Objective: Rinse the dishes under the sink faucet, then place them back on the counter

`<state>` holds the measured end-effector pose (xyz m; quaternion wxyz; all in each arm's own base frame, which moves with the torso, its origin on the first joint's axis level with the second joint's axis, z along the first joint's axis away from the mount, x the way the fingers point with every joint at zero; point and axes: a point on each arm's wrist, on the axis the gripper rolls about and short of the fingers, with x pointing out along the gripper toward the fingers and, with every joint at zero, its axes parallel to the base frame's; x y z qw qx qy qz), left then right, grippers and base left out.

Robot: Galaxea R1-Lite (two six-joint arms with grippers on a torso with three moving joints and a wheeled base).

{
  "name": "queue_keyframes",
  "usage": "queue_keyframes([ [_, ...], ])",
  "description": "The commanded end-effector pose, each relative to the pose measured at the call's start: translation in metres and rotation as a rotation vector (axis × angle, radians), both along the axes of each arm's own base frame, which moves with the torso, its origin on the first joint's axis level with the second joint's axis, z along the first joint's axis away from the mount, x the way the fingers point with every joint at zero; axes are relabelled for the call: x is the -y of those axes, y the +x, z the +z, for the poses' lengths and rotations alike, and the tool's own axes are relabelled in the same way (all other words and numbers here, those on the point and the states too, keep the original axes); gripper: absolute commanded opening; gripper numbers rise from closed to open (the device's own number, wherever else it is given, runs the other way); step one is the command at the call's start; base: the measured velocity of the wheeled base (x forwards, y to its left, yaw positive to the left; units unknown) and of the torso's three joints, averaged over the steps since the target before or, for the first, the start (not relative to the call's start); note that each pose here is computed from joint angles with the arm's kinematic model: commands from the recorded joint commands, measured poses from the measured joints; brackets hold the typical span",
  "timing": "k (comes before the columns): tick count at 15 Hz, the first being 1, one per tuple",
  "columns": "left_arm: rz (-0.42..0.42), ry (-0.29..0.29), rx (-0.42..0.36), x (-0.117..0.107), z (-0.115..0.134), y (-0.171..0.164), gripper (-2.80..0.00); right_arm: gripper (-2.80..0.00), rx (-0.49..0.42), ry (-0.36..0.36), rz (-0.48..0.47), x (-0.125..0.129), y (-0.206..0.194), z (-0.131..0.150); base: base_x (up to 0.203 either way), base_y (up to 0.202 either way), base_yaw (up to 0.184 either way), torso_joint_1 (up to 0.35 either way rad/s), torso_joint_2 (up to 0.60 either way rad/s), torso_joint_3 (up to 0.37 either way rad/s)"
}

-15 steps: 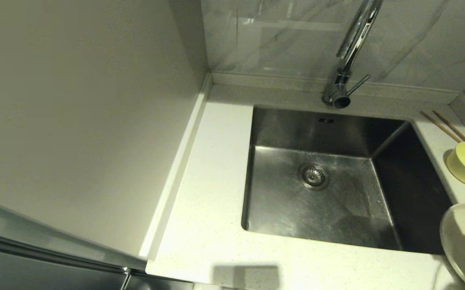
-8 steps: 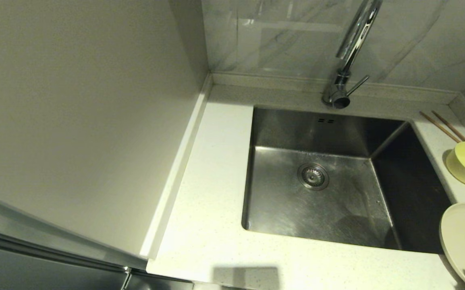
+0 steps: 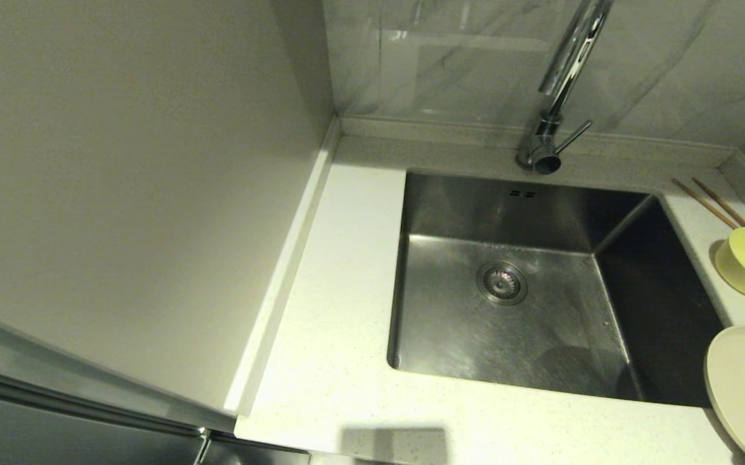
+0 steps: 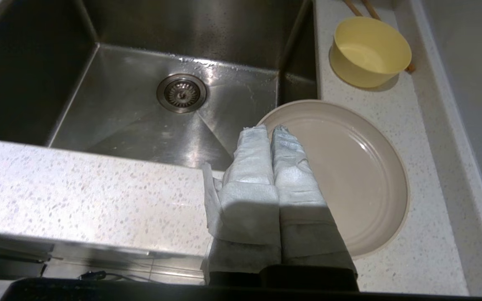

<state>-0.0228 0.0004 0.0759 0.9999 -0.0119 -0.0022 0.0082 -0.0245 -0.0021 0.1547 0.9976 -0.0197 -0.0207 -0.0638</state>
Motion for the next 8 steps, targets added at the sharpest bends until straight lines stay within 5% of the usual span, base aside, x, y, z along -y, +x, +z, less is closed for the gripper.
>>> queue_keyframes([
  [1, 0.000, -0.001, 0.002, 0.000, 0.000, 0.000, -2.80, -2.80, 0.025, 0.000, 0.010, 0.000, -0.009, -0.011, 0.000, 0.000, 0.000, 0.000, 0.00, 0.000],
  [8, 0.000, -0.001, 0.002, 0.000, 0.000, 0.000, -2.80, -2.80, 0.017, -0.025, 0.059, -0.001, 0.000, -0.069, 0.000, 0.000, 0.000, 0.000, 0.00, 0.000],
])
